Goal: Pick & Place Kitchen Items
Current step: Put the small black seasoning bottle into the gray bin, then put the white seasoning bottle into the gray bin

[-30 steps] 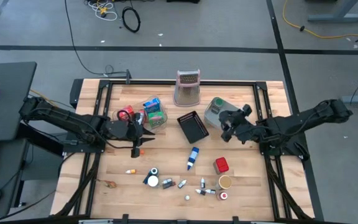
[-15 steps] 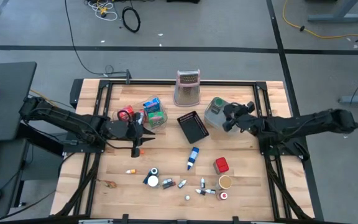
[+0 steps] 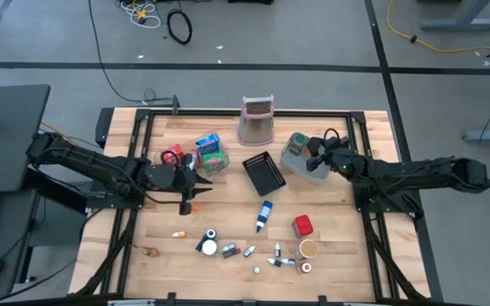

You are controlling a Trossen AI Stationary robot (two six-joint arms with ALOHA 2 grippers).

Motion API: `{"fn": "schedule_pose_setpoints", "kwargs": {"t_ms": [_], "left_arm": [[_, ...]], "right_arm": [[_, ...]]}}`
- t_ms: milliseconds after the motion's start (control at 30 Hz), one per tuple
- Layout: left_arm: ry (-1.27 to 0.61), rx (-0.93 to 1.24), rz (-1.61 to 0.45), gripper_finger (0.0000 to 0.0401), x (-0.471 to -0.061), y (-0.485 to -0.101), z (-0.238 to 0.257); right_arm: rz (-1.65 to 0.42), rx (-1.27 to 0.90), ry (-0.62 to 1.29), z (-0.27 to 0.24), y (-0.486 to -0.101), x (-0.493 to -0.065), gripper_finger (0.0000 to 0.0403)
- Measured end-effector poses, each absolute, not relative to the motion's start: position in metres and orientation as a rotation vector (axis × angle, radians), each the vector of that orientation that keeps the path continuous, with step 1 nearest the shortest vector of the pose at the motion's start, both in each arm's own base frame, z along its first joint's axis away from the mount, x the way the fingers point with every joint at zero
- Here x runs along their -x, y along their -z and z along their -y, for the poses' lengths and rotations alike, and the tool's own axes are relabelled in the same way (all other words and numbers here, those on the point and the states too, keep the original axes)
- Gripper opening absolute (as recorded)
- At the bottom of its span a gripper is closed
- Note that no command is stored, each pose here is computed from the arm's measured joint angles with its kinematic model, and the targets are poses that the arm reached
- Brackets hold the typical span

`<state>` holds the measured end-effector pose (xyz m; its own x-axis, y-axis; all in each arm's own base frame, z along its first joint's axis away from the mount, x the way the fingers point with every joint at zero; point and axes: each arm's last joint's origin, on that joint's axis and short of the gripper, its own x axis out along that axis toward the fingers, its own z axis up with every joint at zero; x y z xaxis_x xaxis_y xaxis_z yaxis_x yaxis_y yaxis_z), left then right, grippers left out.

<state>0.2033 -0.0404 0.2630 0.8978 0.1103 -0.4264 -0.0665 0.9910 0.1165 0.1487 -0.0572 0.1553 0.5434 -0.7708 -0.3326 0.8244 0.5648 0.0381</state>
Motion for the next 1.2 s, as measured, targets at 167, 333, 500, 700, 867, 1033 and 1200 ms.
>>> {"fn": "schedule_pose_setpoints", "kwargs": {"t_ms": [167,333,500,700,867,1033,1200], "left_arm": [[-0.091,-0.102,-0.447,0.0088,-0.203,-0.263,0.04],[-0.091,-0.103,-0.448,0.0088,-0.203,-0.263,0.04],[-0.091,-0.102,-0.447,0.0088,-0.203,-0.263,0.04],[-0.091,-0.102,-0.448,0.0088,-0.203,-0.263,0.04],[-0.092,-0.098,-0.447,0.0088,-0.203,-0.263,0.04],[-0.093,-0.092,-0.447,0.0088,-0.203,-0.263,0.04],[-0.094,-0.086,-0.446,0.0088,-0.203,-0.263,0.04]], "right_arm": [[-0.244,-0.222,0.97,0.06,-0.149,-0.144,0.0233],[-0.239,-0.245,0.966,0.062,-0.142,-0.139,0.0244],[-0.248,-0.252,0.961,0.063,-0.139,-0.139,0.0267],[-0.229,-0.19,0.933,0.063,-0.144,-0.141,0.0299],[-0.122,-0.159,0.848,0.063,-0.156,-0.146,0.0308],[0.005,-0.195,0.603,0.057,-0.169,-0.152,0.03],[0.016,-0.211,0.385,0.042,-0.176,-0.161,0.0289]]}}
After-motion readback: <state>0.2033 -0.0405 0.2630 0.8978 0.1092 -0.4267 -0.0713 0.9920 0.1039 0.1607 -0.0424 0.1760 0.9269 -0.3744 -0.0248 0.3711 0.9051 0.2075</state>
